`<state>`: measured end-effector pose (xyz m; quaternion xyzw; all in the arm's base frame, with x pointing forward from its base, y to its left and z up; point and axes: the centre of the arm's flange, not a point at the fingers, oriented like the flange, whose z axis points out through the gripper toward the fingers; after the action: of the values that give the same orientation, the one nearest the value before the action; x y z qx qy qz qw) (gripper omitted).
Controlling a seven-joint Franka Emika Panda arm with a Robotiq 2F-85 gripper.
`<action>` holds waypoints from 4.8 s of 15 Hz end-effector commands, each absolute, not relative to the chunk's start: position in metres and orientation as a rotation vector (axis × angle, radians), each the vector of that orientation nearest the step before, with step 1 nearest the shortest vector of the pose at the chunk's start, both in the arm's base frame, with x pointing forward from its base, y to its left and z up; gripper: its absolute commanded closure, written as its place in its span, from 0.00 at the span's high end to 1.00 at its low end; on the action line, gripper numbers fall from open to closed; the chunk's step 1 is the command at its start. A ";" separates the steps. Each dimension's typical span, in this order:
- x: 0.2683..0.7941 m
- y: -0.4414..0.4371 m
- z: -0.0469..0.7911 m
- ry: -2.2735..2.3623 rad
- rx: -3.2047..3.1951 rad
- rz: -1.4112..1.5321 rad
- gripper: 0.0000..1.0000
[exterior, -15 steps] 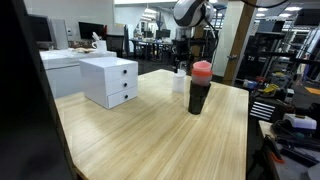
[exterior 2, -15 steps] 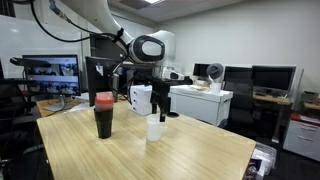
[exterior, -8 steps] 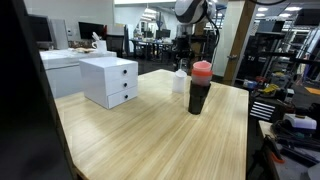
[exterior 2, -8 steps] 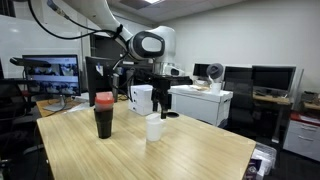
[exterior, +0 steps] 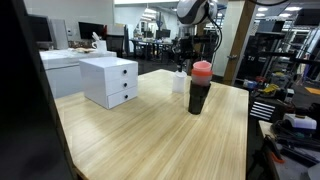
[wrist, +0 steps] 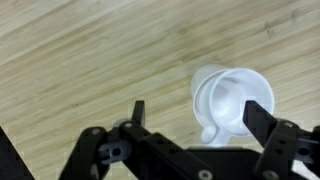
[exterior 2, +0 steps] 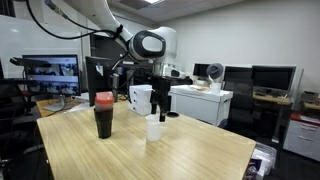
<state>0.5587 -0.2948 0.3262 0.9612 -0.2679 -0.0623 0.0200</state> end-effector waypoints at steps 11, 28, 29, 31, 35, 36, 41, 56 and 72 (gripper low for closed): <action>0.566 -0.280 0.278 -0.750 2.973 -0.228 0.67; 0.562 -0.272 0.324 -0.712 2.985 -0.200 0.07; 0.562 -0.271 0.330 -0.696 2.984 -0.191 0.07; 0.562 -0.268 0.341 -0.675 2.990 -0.176 0.07; 0.554 -0.259 0.353 -0.633 3.023 -0.208 0.06; 0.549 -0.255 0.353 -0.608 3.040 -0.230 0.07; 0.514 -0.240 0.338 -0.508 3.062 -0.231 0.06; 0.477 -0.242 0.339 -0.535 3.054 -0.139 0.06; 0.430 -0.255 0.284 -0.527 3.027 -0.387 0.47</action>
<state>0.4392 -0.2553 0.2825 0.9748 -0.1852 -0.1225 0.0196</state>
